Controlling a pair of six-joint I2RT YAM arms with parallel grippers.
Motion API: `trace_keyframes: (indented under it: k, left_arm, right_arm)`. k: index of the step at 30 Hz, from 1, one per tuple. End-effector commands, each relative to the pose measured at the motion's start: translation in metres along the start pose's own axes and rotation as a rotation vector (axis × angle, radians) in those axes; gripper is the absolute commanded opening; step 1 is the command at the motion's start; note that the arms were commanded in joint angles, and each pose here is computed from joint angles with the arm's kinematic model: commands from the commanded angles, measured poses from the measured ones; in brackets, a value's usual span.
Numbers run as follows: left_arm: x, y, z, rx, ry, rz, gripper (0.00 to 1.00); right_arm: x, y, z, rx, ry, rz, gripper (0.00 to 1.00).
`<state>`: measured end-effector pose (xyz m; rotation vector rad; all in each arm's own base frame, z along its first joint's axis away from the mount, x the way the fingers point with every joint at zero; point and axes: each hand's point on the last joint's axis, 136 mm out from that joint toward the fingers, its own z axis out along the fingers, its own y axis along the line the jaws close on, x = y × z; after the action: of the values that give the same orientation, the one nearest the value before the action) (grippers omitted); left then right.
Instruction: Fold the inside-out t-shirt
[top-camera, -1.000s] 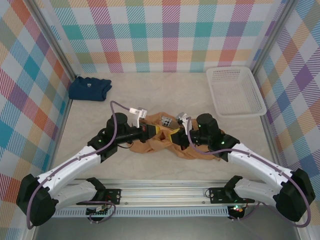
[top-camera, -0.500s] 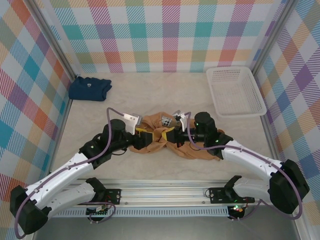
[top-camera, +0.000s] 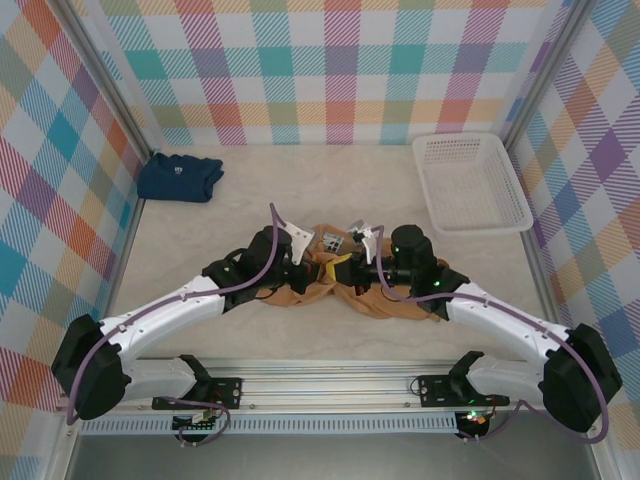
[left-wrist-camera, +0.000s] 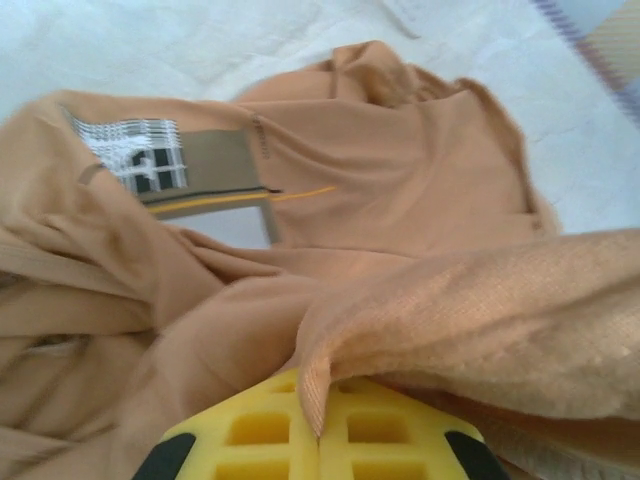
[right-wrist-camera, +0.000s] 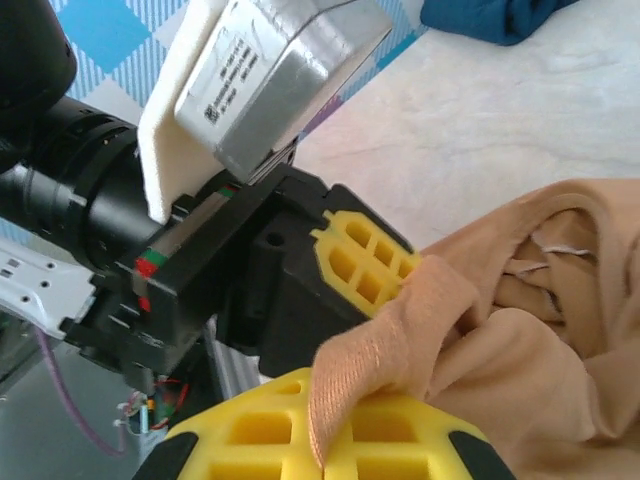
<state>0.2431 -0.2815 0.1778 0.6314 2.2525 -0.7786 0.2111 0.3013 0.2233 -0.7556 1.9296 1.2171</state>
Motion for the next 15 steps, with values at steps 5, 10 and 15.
trace_keyframes:
  k: [5,10,15]
  left_arm:
    - [-0.037,-0.067,-0.069,0.519,-0.183,-0.125,0.0]
    - [-0.036,-0.071,-0.075,0.573,-0.186,-0.16,0.0]
    - [-0.039,-0.063,-0.067,0.543,-0.186,-0.196,0.0]
  right_arm:
    - [0.016,-0.077,-0.031,0.497,0.048,-0.109,0.1]
    - [0.012,-0.065,-0.029,0.455,0.059,-0.161,0.23]
    - [0.01,-0.019,-0.041,0.266,0.056,-0.254,0.37]
